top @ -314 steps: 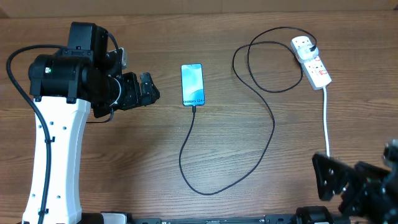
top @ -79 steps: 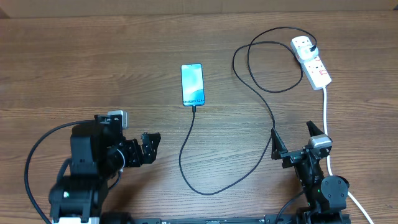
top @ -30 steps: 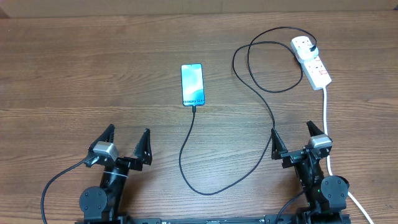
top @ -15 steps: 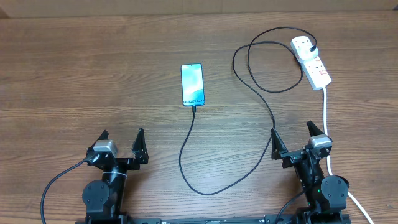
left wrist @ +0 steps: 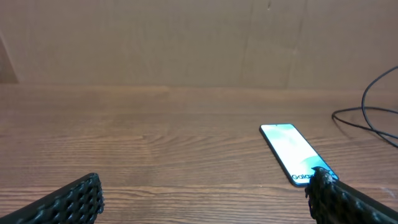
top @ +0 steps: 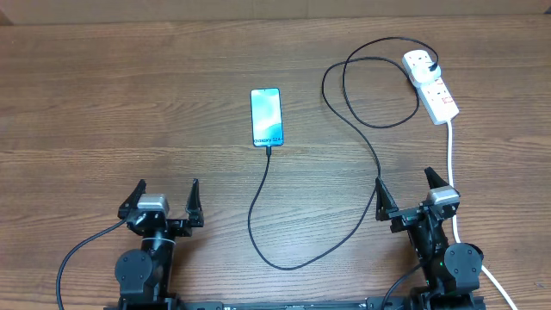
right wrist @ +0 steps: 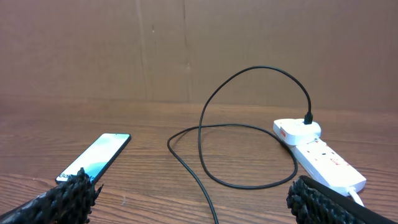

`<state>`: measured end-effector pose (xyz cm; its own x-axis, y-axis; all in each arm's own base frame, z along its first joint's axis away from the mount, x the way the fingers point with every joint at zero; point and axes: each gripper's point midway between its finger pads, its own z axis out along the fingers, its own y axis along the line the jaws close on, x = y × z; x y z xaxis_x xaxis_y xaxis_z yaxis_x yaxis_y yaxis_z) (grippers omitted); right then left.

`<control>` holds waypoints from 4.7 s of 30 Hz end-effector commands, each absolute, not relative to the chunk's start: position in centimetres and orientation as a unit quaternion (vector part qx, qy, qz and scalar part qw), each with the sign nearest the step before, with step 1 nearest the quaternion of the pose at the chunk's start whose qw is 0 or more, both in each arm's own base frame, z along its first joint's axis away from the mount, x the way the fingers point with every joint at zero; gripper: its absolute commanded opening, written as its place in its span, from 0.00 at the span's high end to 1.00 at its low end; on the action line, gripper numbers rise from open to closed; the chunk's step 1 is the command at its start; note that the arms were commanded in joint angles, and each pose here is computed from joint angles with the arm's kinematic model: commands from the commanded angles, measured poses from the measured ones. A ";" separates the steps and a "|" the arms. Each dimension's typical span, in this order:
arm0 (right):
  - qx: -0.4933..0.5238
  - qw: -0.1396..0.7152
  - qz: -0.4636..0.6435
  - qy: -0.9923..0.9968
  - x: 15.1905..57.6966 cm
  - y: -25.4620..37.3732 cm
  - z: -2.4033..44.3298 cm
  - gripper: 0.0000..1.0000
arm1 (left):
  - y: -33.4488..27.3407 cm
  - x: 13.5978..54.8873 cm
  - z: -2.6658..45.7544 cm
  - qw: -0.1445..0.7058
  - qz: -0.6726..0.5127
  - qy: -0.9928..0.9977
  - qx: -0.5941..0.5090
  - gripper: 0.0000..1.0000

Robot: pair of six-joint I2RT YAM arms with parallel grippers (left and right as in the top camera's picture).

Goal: Plug charger to phone and switch on socket

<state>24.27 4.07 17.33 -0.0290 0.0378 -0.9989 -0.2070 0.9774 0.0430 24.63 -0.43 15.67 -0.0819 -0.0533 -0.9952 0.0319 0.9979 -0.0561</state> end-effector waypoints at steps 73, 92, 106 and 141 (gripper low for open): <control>-0.059 0.696 0.087 0.710 24.3 4.1 17.2 0.00 | 1.4 24.6 15.7 0.681 0.012 0.731 -0.040 0.00; -0.059 0.696 0.087 0.710 24.3 4.1 17.2 0.00 | 1.4 24.6 15.7 0.681 0.012 0.731 -0.040 0.00; -0.059 0.696 0.087 0.710 24.3 4.1 17.2 0.00 | 1.4 24.6 15.7 0.681 0.012 0.731 -0.040 0.00; -0.059 0.696 0.087 0.710 24.3 4.1 17.2 0.00 | 1.4 24.6 15.7 0.681 0.012 0.731 -0.040 0.00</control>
